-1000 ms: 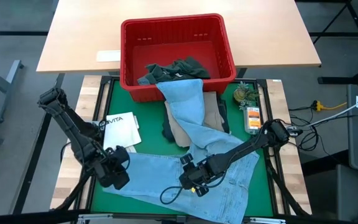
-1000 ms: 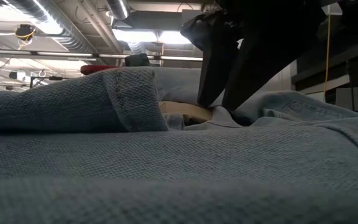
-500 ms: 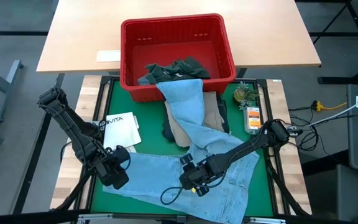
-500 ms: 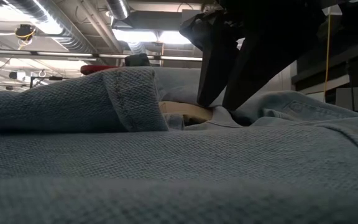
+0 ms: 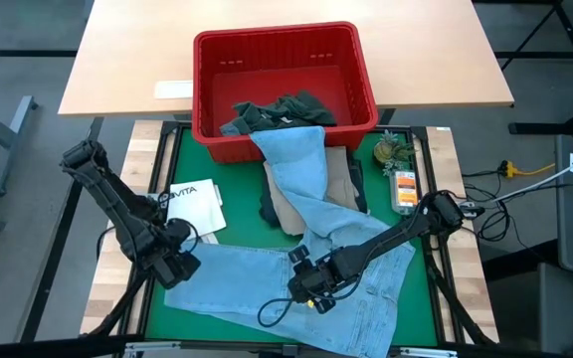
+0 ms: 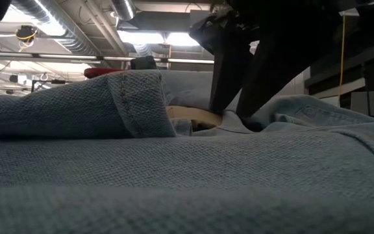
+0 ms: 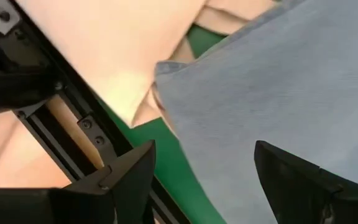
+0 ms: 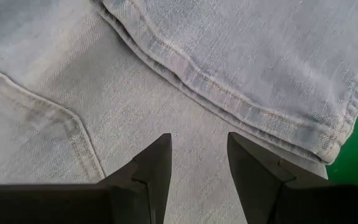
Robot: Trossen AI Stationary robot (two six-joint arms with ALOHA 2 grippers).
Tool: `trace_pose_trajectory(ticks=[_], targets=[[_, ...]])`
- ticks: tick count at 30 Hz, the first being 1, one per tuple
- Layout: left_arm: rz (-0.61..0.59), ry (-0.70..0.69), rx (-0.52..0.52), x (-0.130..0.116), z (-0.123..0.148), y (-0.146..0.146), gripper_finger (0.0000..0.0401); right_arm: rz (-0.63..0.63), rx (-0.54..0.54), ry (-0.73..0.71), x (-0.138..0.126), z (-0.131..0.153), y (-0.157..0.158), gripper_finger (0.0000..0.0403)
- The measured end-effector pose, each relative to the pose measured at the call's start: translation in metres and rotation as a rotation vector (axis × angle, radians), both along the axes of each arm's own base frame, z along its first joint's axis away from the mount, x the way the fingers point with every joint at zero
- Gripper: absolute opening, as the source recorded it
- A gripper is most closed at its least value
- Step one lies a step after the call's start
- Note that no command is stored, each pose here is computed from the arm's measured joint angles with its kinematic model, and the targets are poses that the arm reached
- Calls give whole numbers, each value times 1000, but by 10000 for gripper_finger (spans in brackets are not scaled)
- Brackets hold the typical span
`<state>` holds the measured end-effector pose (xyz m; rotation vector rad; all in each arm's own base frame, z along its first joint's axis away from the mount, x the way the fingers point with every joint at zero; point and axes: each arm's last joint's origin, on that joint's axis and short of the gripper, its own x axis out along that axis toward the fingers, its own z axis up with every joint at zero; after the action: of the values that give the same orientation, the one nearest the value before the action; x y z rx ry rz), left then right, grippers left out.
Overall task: Fold laundry
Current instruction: Remove the blue pants from the laundry bin
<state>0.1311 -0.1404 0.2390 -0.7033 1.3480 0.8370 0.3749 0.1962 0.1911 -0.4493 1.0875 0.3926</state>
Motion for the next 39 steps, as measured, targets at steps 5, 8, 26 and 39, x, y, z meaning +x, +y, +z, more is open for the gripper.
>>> trace_pose_trajectory(ticks=[5,8,26,39], targets=[[29,33,31,-9,-19,2,267,0,-7,14,-1,-1,-1,156],[51,40,46,-13,-28,3,267,0,-7,14,-1,-1,-1,156],[24,-74,-102,-27,-87,-5,267,0,-8,15,-1,-1,-1,156],[16,-130,-202,-24,-93,-13,228,0,-8,15,-1,-1,-1,156]])
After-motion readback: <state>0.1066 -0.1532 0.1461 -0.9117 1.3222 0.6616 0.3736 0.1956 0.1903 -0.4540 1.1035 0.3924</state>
